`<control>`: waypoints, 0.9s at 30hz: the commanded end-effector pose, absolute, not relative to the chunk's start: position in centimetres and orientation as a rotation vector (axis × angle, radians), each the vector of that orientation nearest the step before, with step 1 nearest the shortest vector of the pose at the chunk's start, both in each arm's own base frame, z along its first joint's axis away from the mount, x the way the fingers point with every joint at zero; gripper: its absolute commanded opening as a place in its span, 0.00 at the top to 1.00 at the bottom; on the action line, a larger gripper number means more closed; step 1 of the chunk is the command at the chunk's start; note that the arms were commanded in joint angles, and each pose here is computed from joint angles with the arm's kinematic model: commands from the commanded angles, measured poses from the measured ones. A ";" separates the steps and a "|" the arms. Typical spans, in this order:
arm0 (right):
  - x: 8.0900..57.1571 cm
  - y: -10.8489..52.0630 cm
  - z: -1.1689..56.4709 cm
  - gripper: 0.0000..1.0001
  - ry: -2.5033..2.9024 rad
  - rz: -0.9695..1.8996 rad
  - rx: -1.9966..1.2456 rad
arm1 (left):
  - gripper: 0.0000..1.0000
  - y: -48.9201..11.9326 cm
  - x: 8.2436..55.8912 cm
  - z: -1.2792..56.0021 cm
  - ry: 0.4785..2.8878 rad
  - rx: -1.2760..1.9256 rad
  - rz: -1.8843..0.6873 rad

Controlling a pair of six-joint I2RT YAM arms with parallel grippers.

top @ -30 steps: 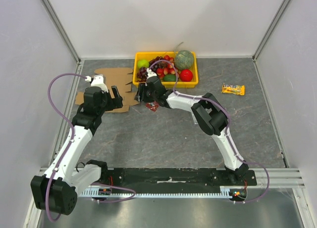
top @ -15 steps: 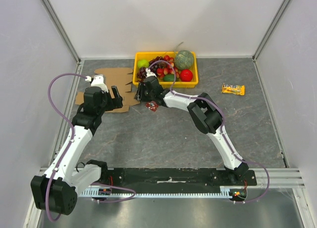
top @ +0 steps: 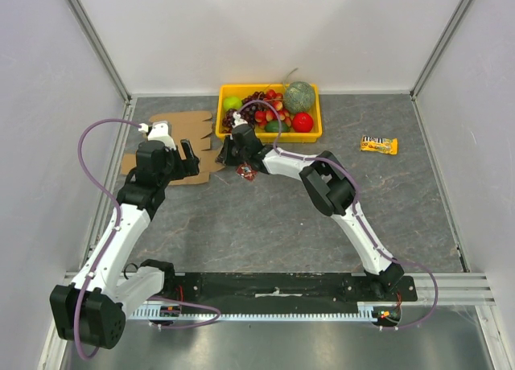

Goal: Fold the paper box

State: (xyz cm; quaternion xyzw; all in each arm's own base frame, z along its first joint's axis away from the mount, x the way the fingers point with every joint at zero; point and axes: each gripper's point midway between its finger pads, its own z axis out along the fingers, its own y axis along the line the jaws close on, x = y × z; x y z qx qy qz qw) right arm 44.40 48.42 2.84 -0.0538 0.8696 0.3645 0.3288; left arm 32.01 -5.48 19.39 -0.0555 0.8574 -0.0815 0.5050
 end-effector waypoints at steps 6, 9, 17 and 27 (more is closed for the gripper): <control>40.6 52.7 7.5 0.98 2.117 1.249 -0.495 | 0.14 -5.5 31.9 20.0 2.045 -0.151 -0.212; 39.2 52.5 8.6 1.00 2.097 1.265 -0.603 | 0.15 -5.4 31.8 20.1 2.040 -0.151 -0.209; 36.2 48.8 11.8 1.00 2.067 1.140 -0.850 | 0.15 -5.4 31.8 20.8 2.008 -0.150 -0.222; 37.3 40.4 13.1 1.00 2.098 0.809 -1.023 | 0.16 -7.6 31.7 21.2 1.996 -0.055 -0.338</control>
